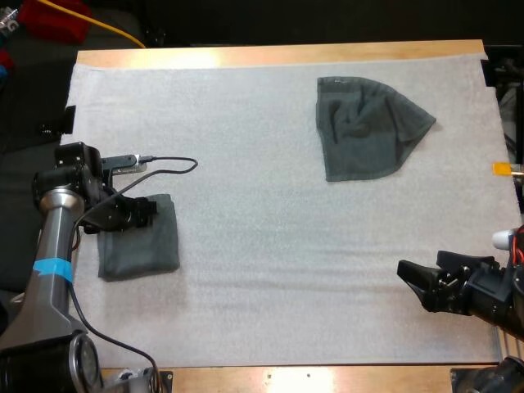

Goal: Pick towel from pile, fold and stack

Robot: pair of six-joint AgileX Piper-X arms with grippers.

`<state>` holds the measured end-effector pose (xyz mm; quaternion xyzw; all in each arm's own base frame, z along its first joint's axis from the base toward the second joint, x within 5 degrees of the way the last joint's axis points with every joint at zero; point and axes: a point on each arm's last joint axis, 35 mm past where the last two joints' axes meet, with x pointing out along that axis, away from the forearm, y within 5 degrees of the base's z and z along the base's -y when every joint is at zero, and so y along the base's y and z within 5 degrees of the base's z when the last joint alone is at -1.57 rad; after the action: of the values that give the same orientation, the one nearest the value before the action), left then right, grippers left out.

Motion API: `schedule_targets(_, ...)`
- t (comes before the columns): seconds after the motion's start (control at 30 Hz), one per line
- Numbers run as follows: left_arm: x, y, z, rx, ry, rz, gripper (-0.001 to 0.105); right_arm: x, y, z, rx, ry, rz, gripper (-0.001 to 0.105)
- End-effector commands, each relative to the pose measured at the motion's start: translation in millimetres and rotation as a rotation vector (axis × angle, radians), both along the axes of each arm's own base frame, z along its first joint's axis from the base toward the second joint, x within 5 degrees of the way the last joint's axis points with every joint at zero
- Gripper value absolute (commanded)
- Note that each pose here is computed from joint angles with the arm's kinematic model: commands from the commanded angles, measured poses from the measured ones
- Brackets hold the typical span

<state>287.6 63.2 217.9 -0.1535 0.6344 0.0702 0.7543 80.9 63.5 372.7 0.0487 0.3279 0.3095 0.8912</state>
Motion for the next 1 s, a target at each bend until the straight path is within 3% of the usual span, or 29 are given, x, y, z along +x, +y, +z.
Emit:
schedule_targets(0.0, -1.4, -1.4, 11.6, -0.004, -0.033, 0.003, 0.067, -0.5, 0.2, 1.2, 0.007, -0.006, 0.009, 0.074)
schedule_targets(0.33, -36.0, -11.5, 75.4, -0.001, -0.234, -0.009, 0.067, -0.4, 0.0, 1.2, -0.009, -0.022, 0.016, 0.074)
schedule_targets(0.57, -78.4, -25.5, 124.7, -0.08, -0.433, -0.031, 0.067, 1.5, -2.3, 1.0, -0.065, -0.064, -0.037, 0.074)
schedule_targets(0.7, -108.6, -35.5, 148.0, -0.103, -0.536, -0.066, 0.067, 2.7, -3.9, 1.0, -0.101, -0.088, -0.077, 0.074)
schedule_targets(0.97, -143.6, -64.0, 168.2, -0.1, -0.634, -0.209, 0.067, 4.2, -6.2, 1.1, -0.148, -0.119, -0.127, 0.074)
